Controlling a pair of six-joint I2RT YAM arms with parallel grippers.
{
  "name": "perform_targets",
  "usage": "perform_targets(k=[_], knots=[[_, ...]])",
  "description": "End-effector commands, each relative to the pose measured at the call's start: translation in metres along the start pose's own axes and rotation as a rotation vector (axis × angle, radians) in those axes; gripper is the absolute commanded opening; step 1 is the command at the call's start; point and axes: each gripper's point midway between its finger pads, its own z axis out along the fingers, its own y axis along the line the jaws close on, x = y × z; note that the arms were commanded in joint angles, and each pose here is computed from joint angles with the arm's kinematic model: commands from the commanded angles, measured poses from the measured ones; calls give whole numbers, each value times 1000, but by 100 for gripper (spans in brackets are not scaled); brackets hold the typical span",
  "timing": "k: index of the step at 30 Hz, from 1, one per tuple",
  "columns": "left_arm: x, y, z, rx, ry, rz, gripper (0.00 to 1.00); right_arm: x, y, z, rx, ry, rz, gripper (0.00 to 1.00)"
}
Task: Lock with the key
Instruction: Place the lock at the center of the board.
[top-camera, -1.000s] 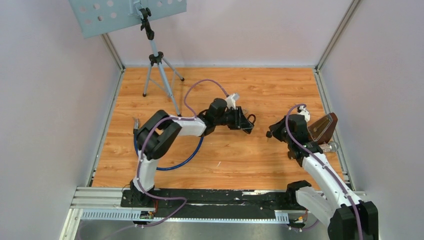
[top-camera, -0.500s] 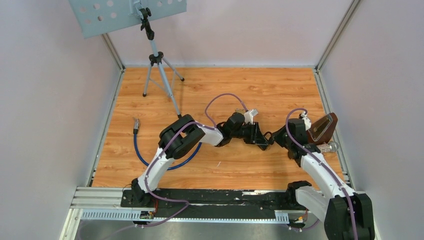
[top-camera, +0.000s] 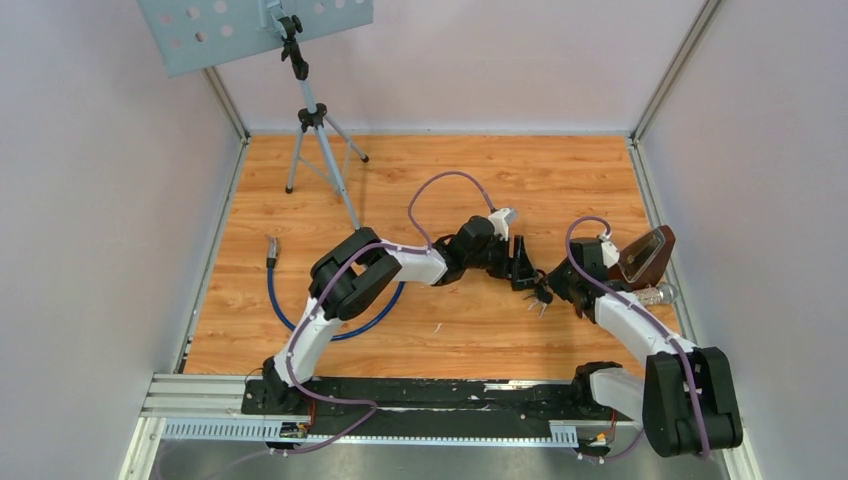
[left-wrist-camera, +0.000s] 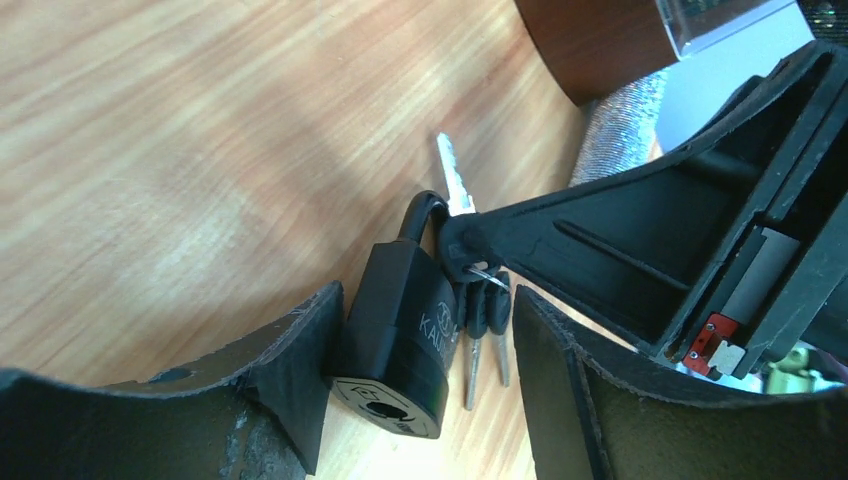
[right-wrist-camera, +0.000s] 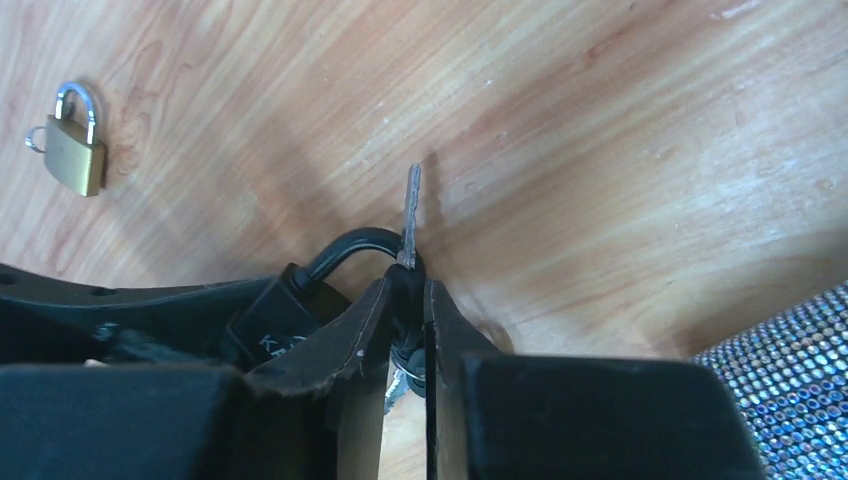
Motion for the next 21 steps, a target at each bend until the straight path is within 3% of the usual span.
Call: perform_targets(k=[1,11,13,16,21], knots=[[-36,-10,-17,-84,-82,129,71,3,-2,0,13,14,22,20],[-80,-25,-70,-235,-209,269,78,-30,17,-27,-41,-99,-5,55],[-88,-29,-86,-268,-230,300,84,-38,21,-32,-55,-125,-20,61],[-108,-41,-119,-316,-300,350,96,-42,35,-41,-111,-127,-42,63],[-116,-36,-181,-468,-379,388,100,-23,76,-56,-241,-66,-97,62]])
